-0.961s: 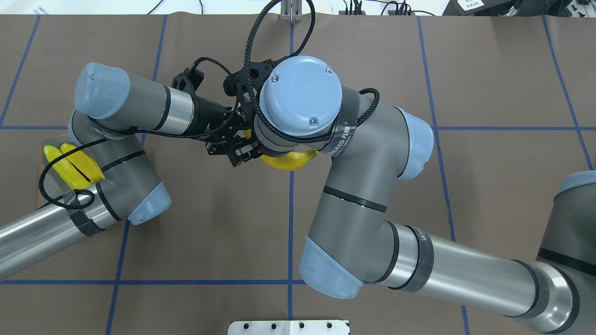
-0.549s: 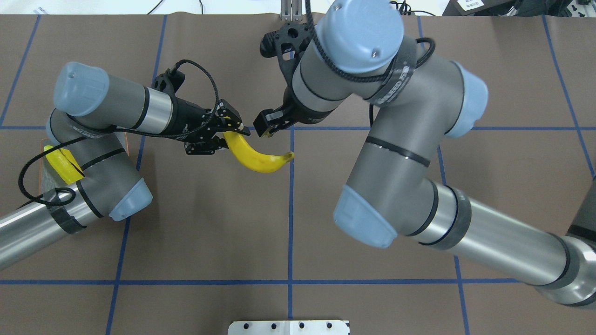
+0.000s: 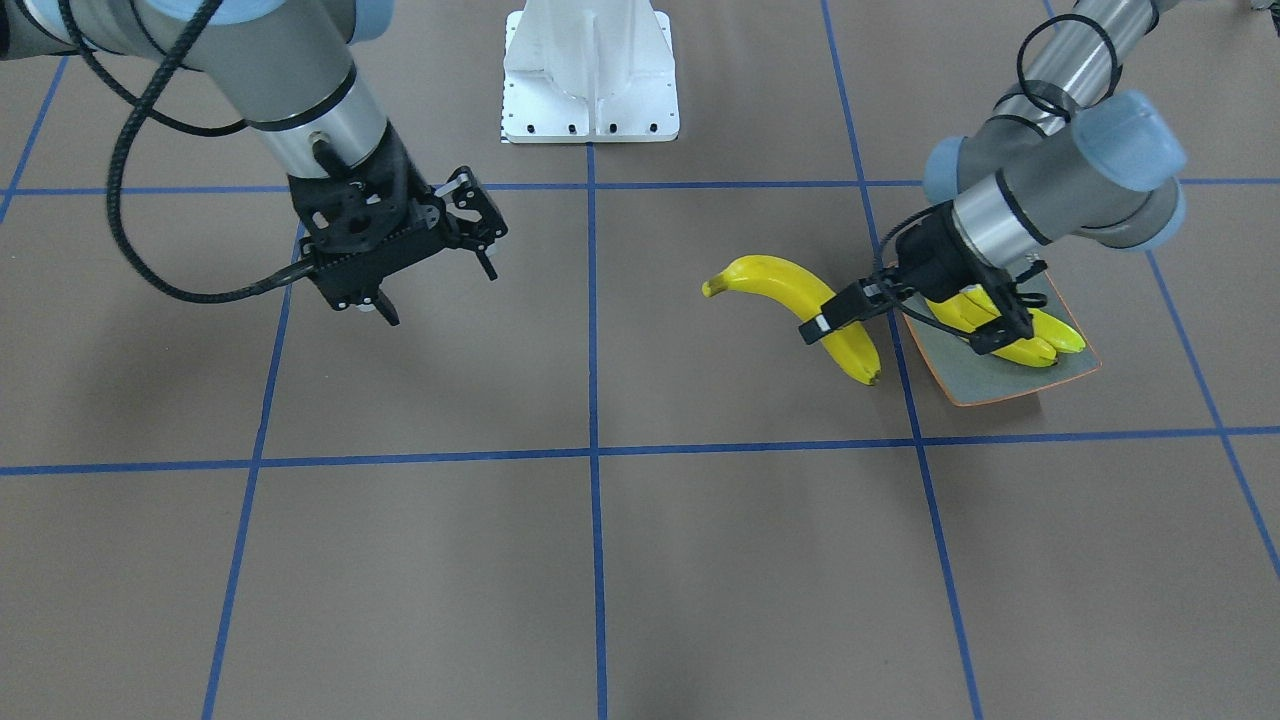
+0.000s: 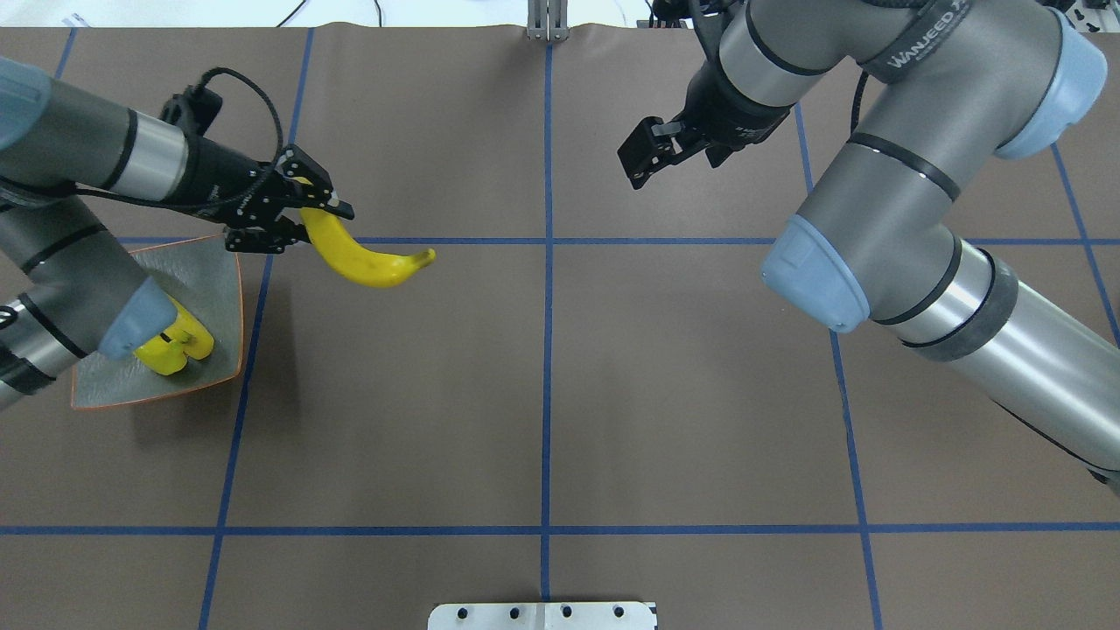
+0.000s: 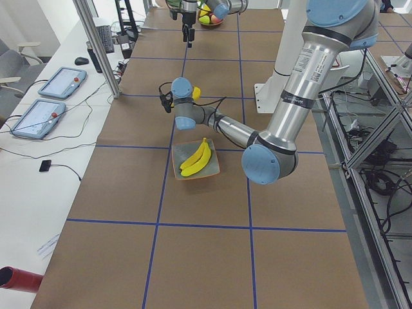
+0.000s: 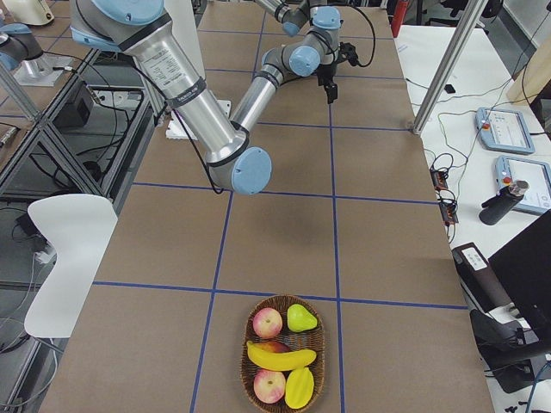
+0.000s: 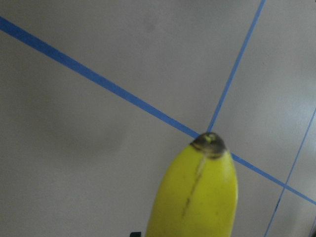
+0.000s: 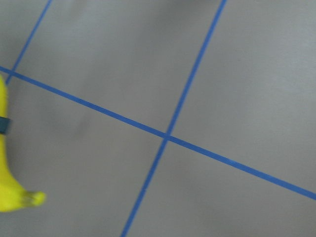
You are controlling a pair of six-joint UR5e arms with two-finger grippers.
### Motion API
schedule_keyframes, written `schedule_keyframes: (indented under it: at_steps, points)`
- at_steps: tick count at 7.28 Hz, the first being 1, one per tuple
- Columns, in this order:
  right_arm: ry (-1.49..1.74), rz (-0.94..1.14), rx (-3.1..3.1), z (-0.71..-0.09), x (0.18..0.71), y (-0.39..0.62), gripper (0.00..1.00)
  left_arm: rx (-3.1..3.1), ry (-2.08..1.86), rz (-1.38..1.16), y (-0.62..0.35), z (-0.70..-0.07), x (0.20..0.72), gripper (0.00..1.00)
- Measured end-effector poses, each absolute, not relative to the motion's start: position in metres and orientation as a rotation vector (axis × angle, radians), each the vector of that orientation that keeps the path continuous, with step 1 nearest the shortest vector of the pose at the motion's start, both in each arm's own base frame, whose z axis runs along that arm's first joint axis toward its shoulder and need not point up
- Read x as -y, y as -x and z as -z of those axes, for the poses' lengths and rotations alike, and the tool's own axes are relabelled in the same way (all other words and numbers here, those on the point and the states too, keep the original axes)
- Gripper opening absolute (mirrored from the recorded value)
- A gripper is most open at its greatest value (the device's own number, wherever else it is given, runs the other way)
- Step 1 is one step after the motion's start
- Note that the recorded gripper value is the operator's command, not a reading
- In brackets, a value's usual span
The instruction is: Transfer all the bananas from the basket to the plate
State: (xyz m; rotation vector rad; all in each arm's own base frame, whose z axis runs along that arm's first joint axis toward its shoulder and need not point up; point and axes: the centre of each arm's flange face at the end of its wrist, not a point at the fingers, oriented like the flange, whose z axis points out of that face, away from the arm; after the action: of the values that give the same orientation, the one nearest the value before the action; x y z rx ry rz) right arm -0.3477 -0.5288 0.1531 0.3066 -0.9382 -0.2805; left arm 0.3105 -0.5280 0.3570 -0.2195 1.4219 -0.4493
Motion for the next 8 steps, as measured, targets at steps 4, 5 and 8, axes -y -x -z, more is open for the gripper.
schedule_keyframes:
  at_steps: [4,5,8]
  points:
    - [-0.289,0.267,0.913,-0.176,0.539,0.338,0.99,-1.332,0.149,0.410,-0.249,-0.448,0.540,0.00]
    - [-0.287,0.266,0.910,-0.178,0.540,0.338,0.99,-1.320,0.149,0.402,-0.236,-0.465,0.546,0.00]
    - [-0.288,0.266,0.910,-0.178,0.540,0.339,0.99,-1.282,0.171,0.416,-0.225,-0.503,0.551,0.00]
